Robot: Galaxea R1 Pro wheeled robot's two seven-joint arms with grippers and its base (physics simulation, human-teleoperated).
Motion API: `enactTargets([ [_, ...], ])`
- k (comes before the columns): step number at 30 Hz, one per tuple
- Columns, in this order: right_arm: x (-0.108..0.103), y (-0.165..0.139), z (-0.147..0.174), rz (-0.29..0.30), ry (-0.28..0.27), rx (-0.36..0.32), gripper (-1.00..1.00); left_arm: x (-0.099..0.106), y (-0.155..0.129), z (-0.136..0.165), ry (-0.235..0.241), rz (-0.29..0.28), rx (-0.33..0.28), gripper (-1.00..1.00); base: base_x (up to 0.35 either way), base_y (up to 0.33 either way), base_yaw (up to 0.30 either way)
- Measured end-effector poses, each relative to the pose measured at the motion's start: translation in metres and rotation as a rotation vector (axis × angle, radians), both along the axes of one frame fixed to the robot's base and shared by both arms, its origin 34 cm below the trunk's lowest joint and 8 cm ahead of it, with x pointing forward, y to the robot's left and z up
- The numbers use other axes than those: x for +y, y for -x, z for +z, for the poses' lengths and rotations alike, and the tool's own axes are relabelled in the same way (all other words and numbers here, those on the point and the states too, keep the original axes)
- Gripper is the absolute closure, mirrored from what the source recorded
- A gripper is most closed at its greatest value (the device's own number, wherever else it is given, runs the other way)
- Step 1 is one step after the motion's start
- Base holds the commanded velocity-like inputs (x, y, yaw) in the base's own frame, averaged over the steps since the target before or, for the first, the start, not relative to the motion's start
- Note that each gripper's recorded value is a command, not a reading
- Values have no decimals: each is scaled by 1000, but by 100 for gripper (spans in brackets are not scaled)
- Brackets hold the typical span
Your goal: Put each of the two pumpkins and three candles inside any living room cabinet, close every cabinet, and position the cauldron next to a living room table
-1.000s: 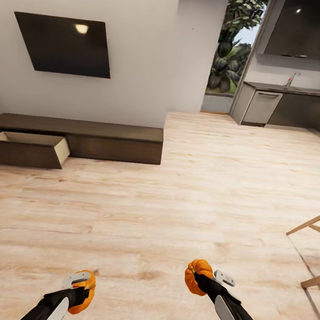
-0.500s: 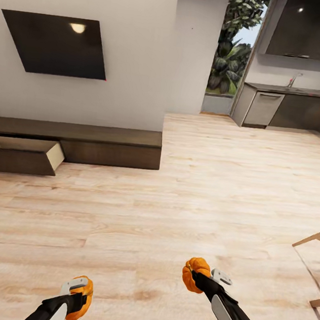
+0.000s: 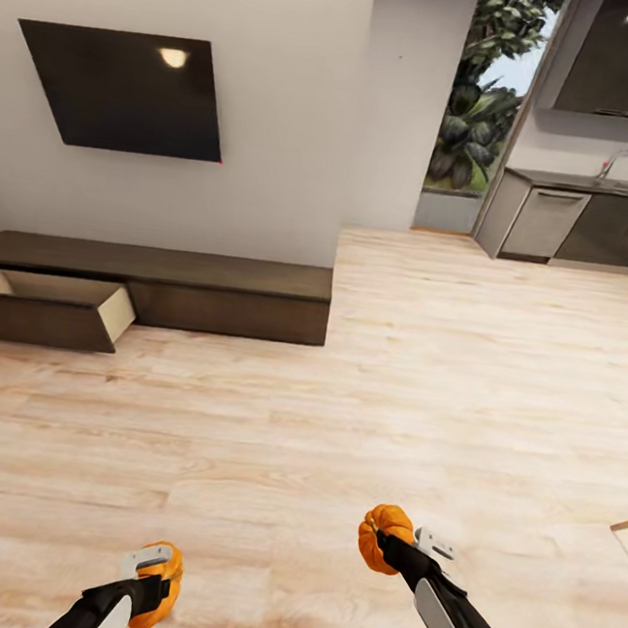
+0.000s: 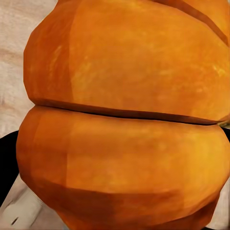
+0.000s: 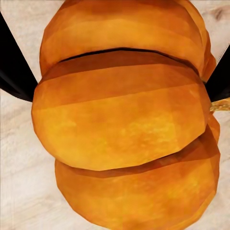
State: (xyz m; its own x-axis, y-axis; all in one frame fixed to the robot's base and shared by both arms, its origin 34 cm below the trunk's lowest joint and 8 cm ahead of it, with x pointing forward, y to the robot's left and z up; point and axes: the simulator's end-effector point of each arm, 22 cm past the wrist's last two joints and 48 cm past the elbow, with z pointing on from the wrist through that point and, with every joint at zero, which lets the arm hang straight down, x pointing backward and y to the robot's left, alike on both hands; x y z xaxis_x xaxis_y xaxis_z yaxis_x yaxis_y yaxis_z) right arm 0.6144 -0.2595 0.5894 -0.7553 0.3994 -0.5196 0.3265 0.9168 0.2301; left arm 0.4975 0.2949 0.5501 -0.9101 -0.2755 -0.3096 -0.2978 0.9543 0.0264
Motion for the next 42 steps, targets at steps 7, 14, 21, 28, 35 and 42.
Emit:
enactTargets([
  [7,0,-1,1,2,1,-3,100,0,-1,1,-1,0,-4,100,301,-170,279],
  [14,6,-2,3,4,-7,-6,100,0,-2,2,-1,1,-7,100,314,-58,281],
  [21,8,-3,4,5,-10,-8,100,0,-3,3,0,2,-10,100,322,-2,281],
  [28,8,-3,5,6,-9,-10,100,0,-4,4,0,2,-12,100,324,0,281],
  [35,9,-4,7,6,-10,-13,100,0,-5,5,0,2,-16,100,325,0,281],
  [42,10,-5,8,8,-11,-15,100,1,-9,7,-2,9,-37,100,325,0,281],
])
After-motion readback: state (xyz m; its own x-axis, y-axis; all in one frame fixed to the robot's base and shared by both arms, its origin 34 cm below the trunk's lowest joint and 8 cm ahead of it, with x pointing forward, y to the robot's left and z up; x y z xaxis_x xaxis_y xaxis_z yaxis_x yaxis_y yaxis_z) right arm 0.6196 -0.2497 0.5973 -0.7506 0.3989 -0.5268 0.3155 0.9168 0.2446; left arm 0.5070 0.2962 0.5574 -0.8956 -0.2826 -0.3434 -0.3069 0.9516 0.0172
